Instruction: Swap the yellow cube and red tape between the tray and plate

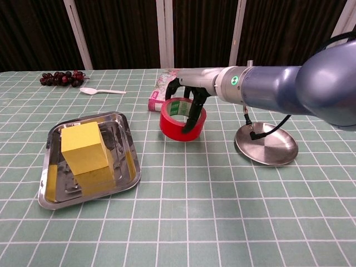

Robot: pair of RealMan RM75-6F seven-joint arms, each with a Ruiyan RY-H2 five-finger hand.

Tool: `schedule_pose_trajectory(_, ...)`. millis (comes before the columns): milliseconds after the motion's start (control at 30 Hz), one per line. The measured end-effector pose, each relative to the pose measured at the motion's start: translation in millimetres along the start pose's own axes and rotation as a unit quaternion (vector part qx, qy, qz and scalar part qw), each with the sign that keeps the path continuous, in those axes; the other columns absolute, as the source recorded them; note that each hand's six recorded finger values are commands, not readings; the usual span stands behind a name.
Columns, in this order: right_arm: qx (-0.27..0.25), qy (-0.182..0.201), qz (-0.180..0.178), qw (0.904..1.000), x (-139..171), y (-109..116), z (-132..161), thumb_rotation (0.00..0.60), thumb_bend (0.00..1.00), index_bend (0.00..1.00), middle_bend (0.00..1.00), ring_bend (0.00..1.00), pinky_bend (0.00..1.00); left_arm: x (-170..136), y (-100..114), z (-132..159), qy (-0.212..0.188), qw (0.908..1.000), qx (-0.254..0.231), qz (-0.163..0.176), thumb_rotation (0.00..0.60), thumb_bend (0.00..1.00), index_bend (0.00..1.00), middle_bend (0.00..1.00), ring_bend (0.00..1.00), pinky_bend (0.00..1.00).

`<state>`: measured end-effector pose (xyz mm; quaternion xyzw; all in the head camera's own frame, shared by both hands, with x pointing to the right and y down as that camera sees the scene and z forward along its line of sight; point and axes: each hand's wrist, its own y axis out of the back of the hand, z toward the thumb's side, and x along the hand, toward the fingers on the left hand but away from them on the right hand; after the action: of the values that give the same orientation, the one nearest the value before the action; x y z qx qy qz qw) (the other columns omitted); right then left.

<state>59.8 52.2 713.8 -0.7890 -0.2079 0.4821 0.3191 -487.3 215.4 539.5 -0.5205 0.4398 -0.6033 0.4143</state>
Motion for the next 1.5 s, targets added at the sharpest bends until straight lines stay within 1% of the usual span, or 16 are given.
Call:
schedule_pose_trajectory(100, -0.006, 0.002, 0.007, 1.0000, -5, -7, 2, 0.600, 0.11, 0.16, 0.00, 0.11, 0.12, -1, 1, -1, 0.001, 1.0000, -0.001, 0.002, 0.600, 0.05, 0.10, 0.00, 0.00, 0.00)
schedule_pose_trajectory(400, 0.002, 0.006, 0.002, 1.0000, -5, -5, -3, 0.600, 0.05, 0.12, 0.00, 0.04, 0.02, -1, 1, 2, -0.003, 1.0000, -0.001, 0.001, 0.600, 0.05, 0.10, 0.00, 0.00, 0.00)
schedule_pose_trajectory(567, 0.001, 0.013, -0.006, 0.9999, 11, 9, -8, 0.600, 0.05, 0.12, 0.00, 0.04, 0.02, 0, -4, 7, -0.013, 0.9999, 0.001, -0.007, 0.600, 0.05, 0.10, 0.00, 0.00, 0.00)
schedule_pose_trajectory(700, 0.008, 0.004, -0.036, 0.9993, 38, 31, -29, 0.600, 0.05, 0.12, 0.00, 0.04, 0.02, 1, -6, 11, -0.021, 0.9997, -0.001, -0.011, 0.600, 0.04, 0.10, 0.00, 0.00, 0.00)
schedule_pose_trajectory(800, 0.016, -0.022, -0.076, 0.9967, 74, 51, -60, 0.600, 0.04, 0.12, 0.00, 0.04, 0.02, 0, -3, 14, -0.027, 0.9995, -0.011, -0.009, 0.600, 0.03, 0.10, 0.00, 0.00, 0.00)
schedule_pose_trajectory(833, 0.019, -0.038, -0.093, 0.9948, 92, 58, -77, 0.600, 0.04, 0.12, 0.00, 0.04, 0.01, 0, -1, 15, -0.032, 0.9993, -0.015, -0.008, 0.600, 0.03, 0.10, 0.00, 0.00, 0.00)
schedule_pose_trajectory(933, 0.025, -0.081, -0.127, 0.9883, 138, 64, -120, 0.600, 0.04, 0.12, 0.00, 0.04, 0.01, 3, 3, 21, -0.048, 0.9984, -0.026, -0.010, 0.600, 0.02, 0.10, 0.00, 0.00, 0.00)
schedule_pose_trajectory(967, 0.028, -0.098, -0.137, 0.9854, 161, 62, -137, 0.600, 0.04, 0.12, 0.00, 0.04, 0.01, 5, 3, 23, -0.054, 0.9981, -0.028, -0.013, 0.600, 0.02, 0.10, 0.00, 0.00, 0.00)
schedule_pose_trajectory(1033, 0.031, -0.118, -0.146, 0.9818, 197, 54, -158, 0.600, 0.04, 0.12, 0.00, 0.04, 0.00, 11, 3, 29, -0.068, 0.9971, -0.029, -0.022, 0.600, 0.02, 0.10, 0.00, 0.00, 0.00)
schedule_pose_trajectory(1100, 0.029, -0.134, -0.150, 0.9791, 237, 40, -175, 0.600, 0.04, 0.12, 0.00, 0.04, 0.00, 17, 2, 37, -0.081, 0.9957, -0.029, -0.034, 0.600, 0.01, 0.10, 0.00, 0.00, 0.00)
schedule_pose_trajectory(1133, 0.025, -0.142, -0.149, 0.9782, 264, 28, -183, 0.600, 0.04, 0.12, 0.00, 0.04, 0.00, 21, 1, 43, -0.091, 0.9945, -0.028, -0.044, 0.600, 0.01, 0.10, 0.00, 0.00, 0.00)
schedule_pose_trajectory(1167, 0.023, -0.145, -0.148, 0.9780, 275, 23, -185, 0.600, 0.04, 0.12, 0.00, 0.04, 0.00, 25, 0, 48, -0.098, 0.9935, -0.027, -0.052, 0.600, 0.00, 0.10, 0.00, 0.00, 0.00)
schedule_pose_trajectory(1233, 0.014, -0.156, -0.142, 0.9774, 307, 6, -192, 0.600, 0.04, 0.12, 0.00, 0.04, 0.00, 33, -3, 61, -0.116, 0.9904, -0.022, -0.072, 0.600, 0.00, 0.10, 0.00, 0.00, 0.00)
schedule_pose_trajectory(1333, 0.004, -0.169, -0.128, 0.9772, 342, -13, -198, 0.600, 0.04, 0.12, 0.00, 0.04, 0.00, 46, -8, 84, -0.142, 0.9845, -0.011, -0.102, 0.600, 0.00, 0.10, 0.00, 0.00, 0.00)
schedule_pose_trajectory(1433, -0.004, -0.179, -0.116, 0.9770, 361, -23, -203, 0.600, 0.04, 0.12, 0.00, 0.04, 0.00, 59, -15, 107, -0.165, 0.9773, 0.007, -0.133, 0.600, 0.00, 0.10, 0.00, 0.00, 0.00)
schedule_pose_trajectory(1500, -0.008, -0.183, -0.115, 0.9763, 367, -25, -206, 0.600, 0.04, 0.12, 0.00, 0.04, 0.00, 69, -20, 124, -0.181, 0.9715, 0.022, -0.152, 0.600, 0.00, 0.10, 0.00, 0.00, 0.00)
